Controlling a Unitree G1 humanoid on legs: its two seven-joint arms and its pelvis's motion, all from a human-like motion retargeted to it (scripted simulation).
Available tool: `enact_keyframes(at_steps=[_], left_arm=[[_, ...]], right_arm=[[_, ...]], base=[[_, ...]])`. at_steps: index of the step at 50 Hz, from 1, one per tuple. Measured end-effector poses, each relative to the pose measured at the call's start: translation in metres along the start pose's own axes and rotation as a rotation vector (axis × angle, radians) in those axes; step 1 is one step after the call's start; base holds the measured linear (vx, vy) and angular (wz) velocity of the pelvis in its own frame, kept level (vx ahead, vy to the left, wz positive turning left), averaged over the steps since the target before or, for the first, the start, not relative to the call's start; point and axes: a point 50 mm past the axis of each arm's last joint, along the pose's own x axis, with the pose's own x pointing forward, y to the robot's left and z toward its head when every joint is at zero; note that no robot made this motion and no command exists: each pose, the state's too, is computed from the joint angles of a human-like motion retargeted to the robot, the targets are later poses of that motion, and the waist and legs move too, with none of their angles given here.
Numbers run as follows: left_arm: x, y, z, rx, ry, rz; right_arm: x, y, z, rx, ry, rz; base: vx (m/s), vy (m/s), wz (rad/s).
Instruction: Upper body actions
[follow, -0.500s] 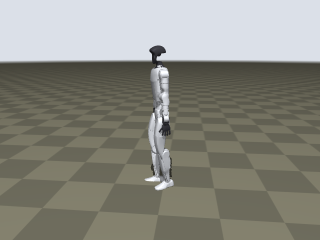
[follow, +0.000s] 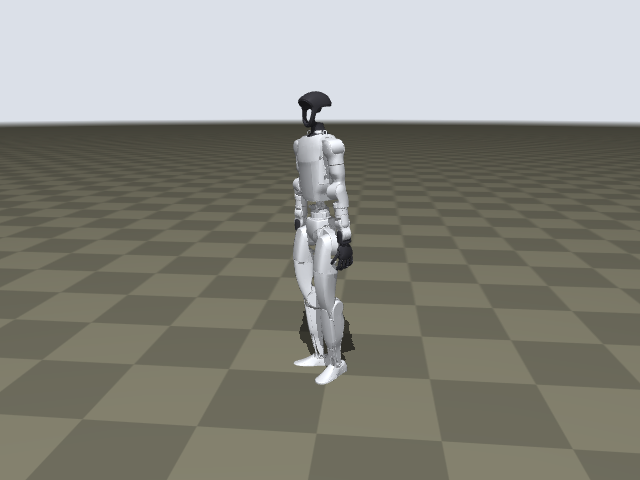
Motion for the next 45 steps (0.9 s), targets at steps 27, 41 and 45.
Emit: enact_keyframes(at_steps=[27, 41, 45], left_arm=[[-0.003, -0.001, 0.056, 0.303, -0.191, 0.052], [-0.002, 0.007, -0.01, -0.234, 0.041, 0.05], [-0.004, 0.019, -0.009, -0.157, 0.054, 0.075]], right_arm=[[-0.006, -0.011, -0.055, 0.021, 0.202, -0.078], [-0.004, -0.028, -0.02, 0.187, -0.03, -0.124], [-0.003, -0.019, -0.009, 0.176, -0.062, -0.062]], base=[[-0.03, 0.11, 1.35], [0.37, 0.41, 1.42], [0.29, 0.14, 1.62]])
